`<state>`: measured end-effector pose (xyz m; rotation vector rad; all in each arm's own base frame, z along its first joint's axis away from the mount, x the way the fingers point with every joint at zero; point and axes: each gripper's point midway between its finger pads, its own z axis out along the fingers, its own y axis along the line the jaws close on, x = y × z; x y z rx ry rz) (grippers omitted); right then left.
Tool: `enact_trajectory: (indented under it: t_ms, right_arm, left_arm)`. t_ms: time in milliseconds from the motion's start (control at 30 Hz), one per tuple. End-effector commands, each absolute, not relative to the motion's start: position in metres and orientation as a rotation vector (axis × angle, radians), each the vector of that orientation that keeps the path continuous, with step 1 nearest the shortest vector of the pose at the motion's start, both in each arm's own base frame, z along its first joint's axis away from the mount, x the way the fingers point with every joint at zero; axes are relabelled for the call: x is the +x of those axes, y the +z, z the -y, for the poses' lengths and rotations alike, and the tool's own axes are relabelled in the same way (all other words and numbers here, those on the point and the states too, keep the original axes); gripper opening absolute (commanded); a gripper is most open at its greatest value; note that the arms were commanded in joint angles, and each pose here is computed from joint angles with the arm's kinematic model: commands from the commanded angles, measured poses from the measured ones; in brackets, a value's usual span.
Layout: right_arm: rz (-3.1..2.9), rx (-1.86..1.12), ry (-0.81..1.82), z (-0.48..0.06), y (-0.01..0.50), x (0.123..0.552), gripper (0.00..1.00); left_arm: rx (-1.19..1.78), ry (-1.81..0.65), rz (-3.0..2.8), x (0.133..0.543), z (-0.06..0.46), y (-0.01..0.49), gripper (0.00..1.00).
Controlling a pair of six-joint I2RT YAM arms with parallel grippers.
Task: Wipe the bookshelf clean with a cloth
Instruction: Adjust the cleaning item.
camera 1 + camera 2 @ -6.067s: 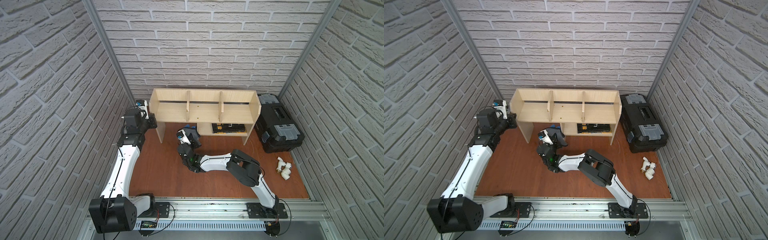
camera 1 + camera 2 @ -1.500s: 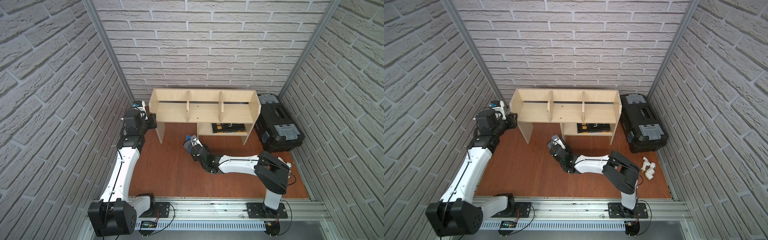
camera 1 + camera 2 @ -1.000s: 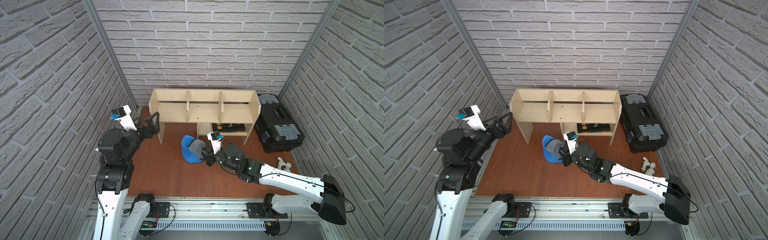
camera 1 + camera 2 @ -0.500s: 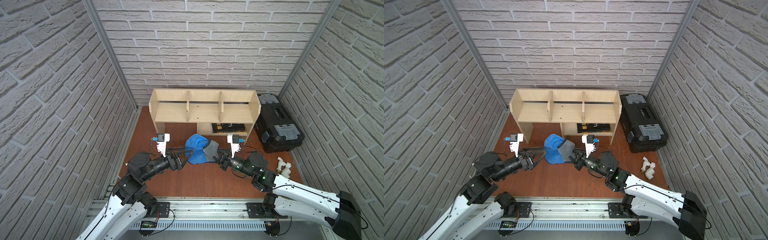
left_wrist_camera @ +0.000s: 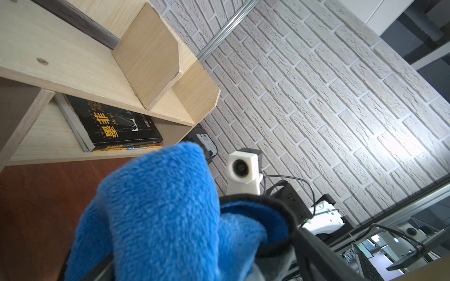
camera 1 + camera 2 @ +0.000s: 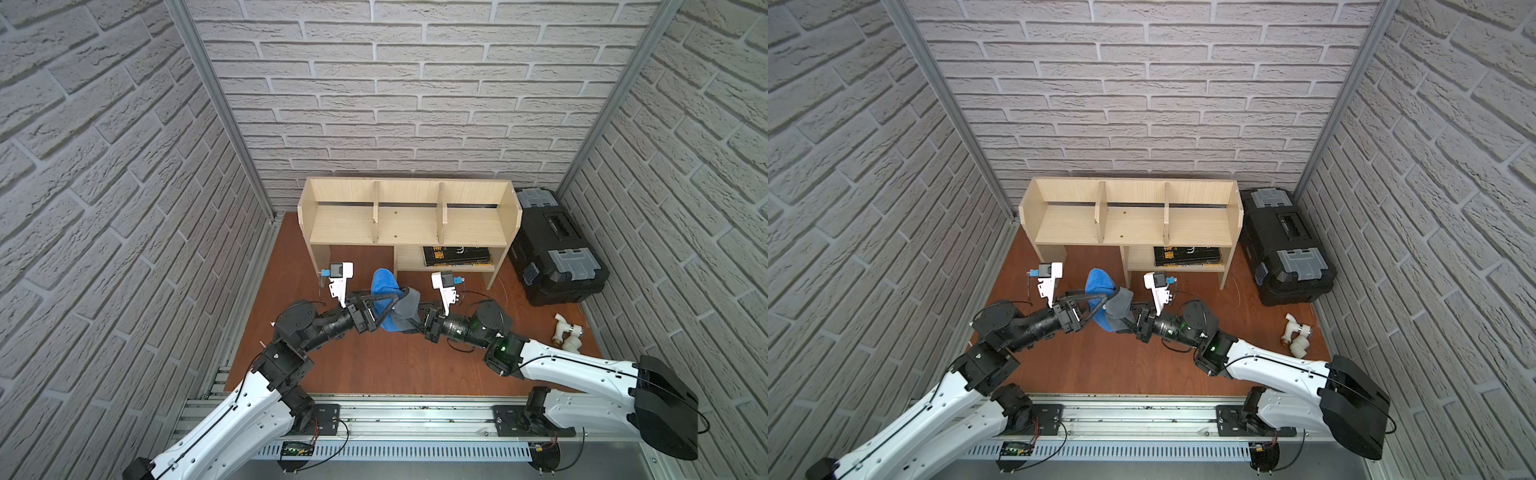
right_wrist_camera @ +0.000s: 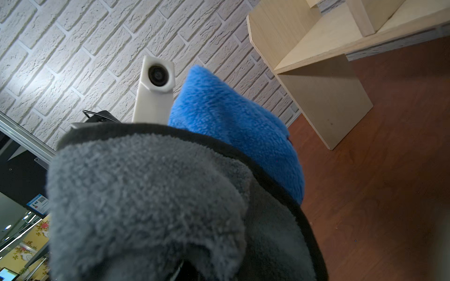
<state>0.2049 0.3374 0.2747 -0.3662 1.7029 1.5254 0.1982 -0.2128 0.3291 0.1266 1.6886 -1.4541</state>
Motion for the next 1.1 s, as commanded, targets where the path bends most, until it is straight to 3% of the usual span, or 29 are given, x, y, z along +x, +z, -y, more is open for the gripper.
enact_trajectory:
  t_ms: [0,433,667,767,833,1000,1067]
  right_arm:
    - [-1.615,-0.403,1.620,-0.348,0.300,0.201,0.03]
    - [-1.634,-0.413,1.622,-0.363,0.295,0.204,0.03]
    - [-1.632,-0.446,1.612,-0.368,0.295,0.198,0.03]
    - [-1.626,-0.429,1.601,-0.364,0.295,0.198,0.04]
    - [-1.647,-0.431,1.570,-0.362,0.292,0.199,0.11]
    - [-1.706,-0.427,1.485,-0.354,0.277,0.200,0.56]
    - [-1.739,-0.448,1.418,-0.345,0.271,0.198,0.64]
  left_arm:
    - [0.216,-1.452,-1.589,0.188,0.212,0.351,0.92]
    - [0.264,-1.298,-1.782,0.189,0.210,0.299,0.88]
    - [0.318,-1.319,-1.805,0.189,0.220,0.293,0.61]
    - [0.359,-1.324,-1.814,0.187,0.224,0.293,0.38]
    - [0.334,-1.283,-1.820,0.190,0.219,0.293,0.21]
    - [0.314,-1.209,-1.776,0.192,0.208,0.307,0.07]
    - [0.323,-1.175,-1.767,0.192,0.205,0.312,0.00]
